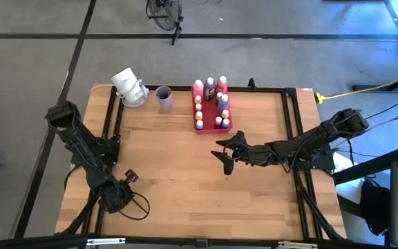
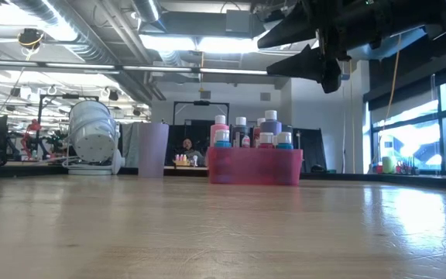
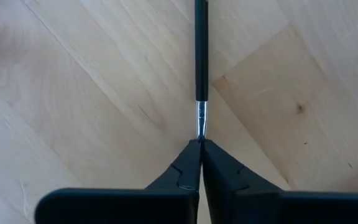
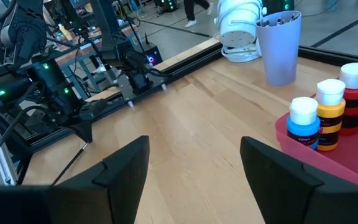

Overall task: Pick & Place Paint Supplies
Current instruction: Put the black paint brush into the purple cup

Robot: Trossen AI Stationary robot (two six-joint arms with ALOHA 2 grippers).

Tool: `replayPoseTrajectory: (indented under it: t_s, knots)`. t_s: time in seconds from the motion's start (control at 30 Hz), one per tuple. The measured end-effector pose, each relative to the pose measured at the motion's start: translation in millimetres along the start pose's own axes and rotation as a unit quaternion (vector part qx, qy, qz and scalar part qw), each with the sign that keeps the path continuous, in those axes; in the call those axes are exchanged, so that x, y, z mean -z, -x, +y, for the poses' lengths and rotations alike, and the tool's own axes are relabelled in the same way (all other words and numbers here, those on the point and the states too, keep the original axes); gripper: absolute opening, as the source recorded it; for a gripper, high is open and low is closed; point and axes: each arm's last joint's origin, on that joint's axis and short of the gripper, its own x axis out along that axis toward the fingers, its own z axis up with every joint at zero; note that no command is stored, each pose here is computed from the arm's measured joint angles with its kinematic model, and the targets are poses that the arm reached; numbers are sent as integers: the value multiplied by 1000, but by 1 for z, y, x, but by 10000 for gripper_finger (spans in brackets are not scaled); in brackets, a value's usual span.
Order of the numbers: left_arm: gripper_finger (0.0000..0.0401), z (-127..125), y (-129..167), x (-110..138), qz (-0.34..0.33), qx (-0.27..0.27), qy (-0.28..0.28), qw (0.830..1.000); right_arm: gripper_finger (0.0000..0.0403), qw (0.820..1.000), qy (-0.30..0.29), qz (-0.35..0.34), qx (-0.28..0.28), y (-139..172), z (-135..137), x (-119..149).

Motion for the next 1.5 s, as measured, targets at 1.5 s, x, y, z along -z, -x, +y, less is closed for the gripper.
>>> replayPoseTrajectory:
  t_s: [1.5]
  knots:
    - [1,47,115,-79,80,-279,-176,941,257,978,75,1,-197,-41,60,-1]
